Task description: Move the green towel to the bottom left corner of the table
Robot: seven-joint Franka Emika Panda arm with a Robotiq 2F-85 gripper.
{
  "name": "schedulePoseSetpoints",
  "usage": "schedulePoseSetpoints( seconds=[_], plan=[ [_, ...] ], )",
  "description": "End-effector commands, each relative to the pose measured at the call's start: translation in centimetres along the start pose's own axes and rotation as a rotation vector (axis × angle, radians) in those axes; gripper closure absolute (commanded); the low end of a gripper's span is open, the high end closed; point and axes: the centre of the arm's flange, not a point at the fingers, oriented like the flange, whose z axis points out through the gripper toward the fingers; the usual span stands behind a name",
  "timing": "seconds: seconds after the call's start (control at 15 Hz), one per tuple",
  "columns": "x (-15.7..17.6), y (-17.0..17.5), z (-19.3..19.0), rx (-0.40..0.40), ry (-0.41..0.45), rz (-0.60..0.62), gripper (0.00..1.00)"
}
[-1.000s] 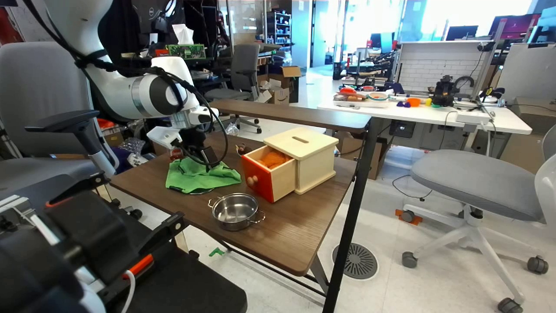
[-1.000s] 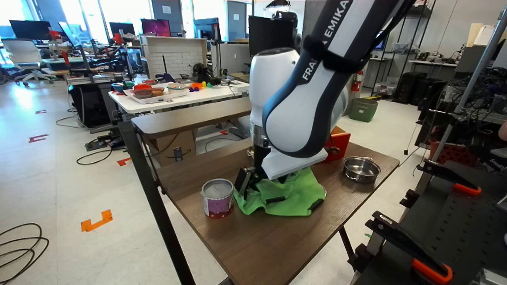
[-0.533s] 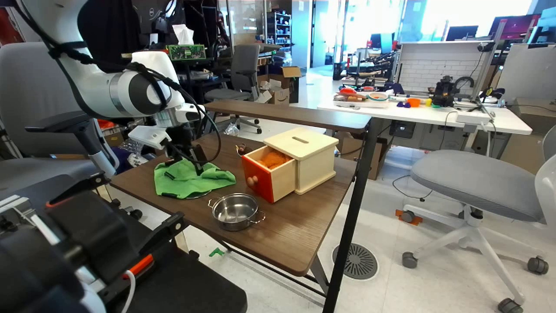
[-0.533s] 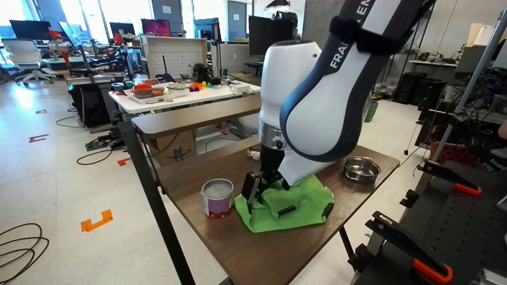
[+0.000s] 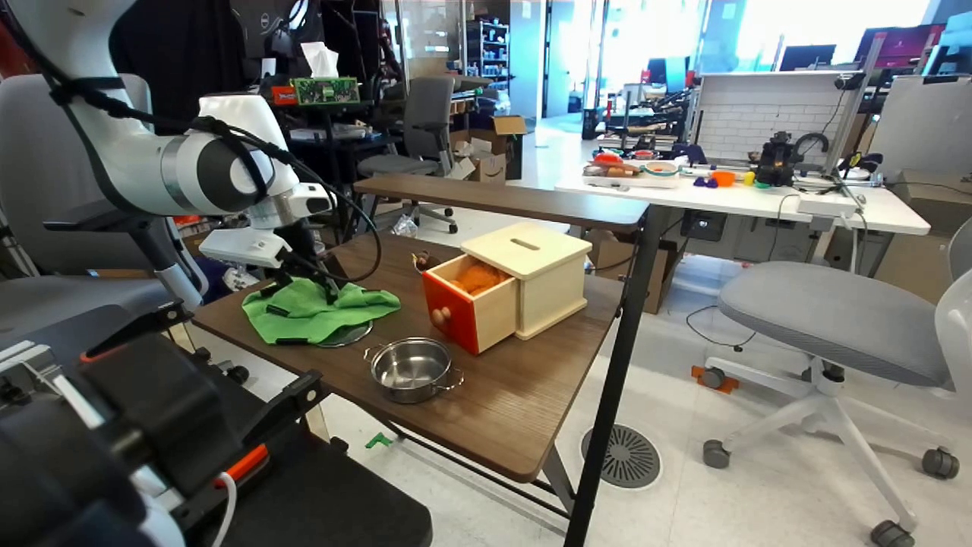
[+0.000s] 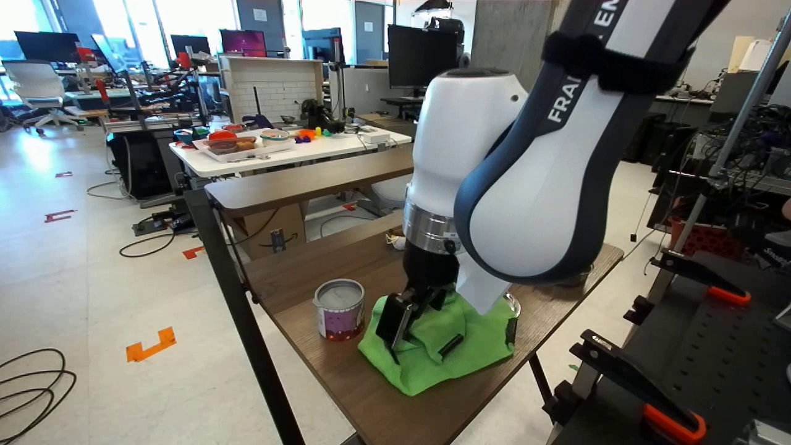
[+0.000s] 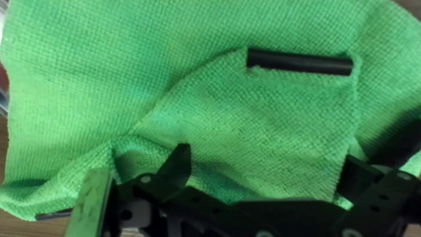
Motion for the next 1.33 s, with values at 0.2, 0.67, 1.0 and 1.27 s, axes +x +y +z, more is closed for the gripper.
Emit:
schedulePoseSetpoints(
  seconds=[0.2, 0.67, 1.0, 1.27],
  plan=[
    [-4.0, -3.2, 2.4, 0.055, -0.001, -0.241, 0.0],
    [-5.8, -5.0, 2.3, 0.063, 0.037, -0.361, 0.0],
    [-5.6, -5.9, 0.8, 0.083, 0.081, -0.379, 0.0],
    [-5.0, -5.7, -1.7, 0.09, 0.102, -0.365, 0.0]
  ],
)
